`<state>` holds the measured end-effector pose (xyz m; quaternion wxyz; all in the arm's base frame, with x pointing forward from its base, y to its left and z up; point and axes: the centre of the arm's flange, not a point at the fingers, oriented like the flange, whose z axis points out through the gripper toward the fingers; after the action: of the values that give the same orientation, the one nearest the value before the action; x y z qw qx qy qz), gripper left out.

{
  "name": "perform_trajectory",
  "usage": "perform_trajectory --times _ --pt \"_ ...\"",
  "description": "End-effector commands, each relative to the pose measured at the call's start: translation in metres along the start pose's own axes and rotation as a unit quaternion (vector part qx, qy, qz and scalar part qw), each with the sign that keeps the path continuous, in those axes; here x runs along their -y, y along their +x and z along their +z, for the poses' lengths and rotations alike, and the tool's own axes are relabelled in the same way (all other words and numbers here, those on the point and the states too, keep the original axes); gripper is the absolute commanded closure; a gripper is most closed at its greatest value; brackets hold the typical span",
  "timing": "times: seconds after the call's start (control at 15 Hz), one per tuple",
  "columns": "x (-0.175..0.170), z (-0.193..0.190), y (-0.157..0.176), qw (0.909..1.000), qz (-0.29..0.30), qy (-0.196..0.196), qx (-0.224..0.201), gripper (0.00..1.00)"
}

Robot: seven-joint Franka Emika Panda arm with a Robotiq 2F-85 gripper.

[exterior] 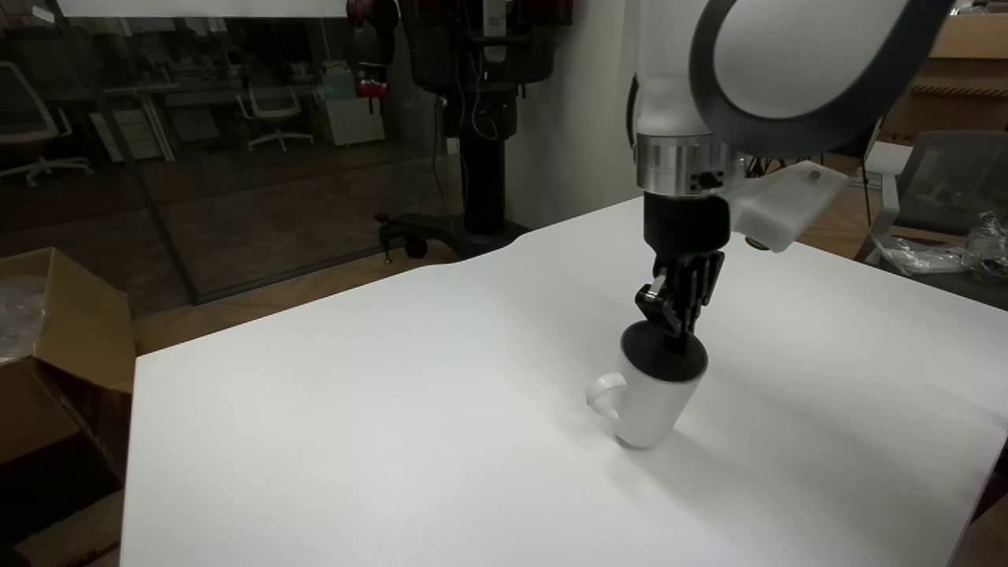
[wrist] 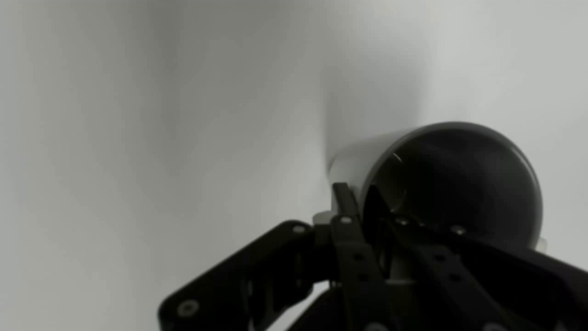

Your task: Move the mug backwards

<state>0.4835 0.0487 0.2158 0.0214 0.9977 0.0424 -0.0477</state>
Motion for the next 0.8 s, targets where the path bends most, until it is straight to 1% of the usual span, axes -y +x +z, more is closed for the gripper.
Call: perform_trajectory --times 0.0,0.2,0.27,0.33,0.47,0.73 --pt "-0.015 -0.012 -0.033 0.9983 0.038 0.009 -0.044 0.98" --pt "-0.025 -0.01 -0.039 0.9965 0.043 0.017 -0.069 0.98" --pt "-0.028 -0.011 -0.041 0.996 0.046 0.02 -0.075 0.78" --pt "-0.029 -0.012 -0.042 0.9953 0.048 0.024 -0.08 0.64" --pt "-0.033 -0.016 -0.043 0.9938 0.05 0.032 -0.094 0.52" --pt "-0.037 -0.023 -0.045 0.9914 0.05 0.043 -0.113 0.25"
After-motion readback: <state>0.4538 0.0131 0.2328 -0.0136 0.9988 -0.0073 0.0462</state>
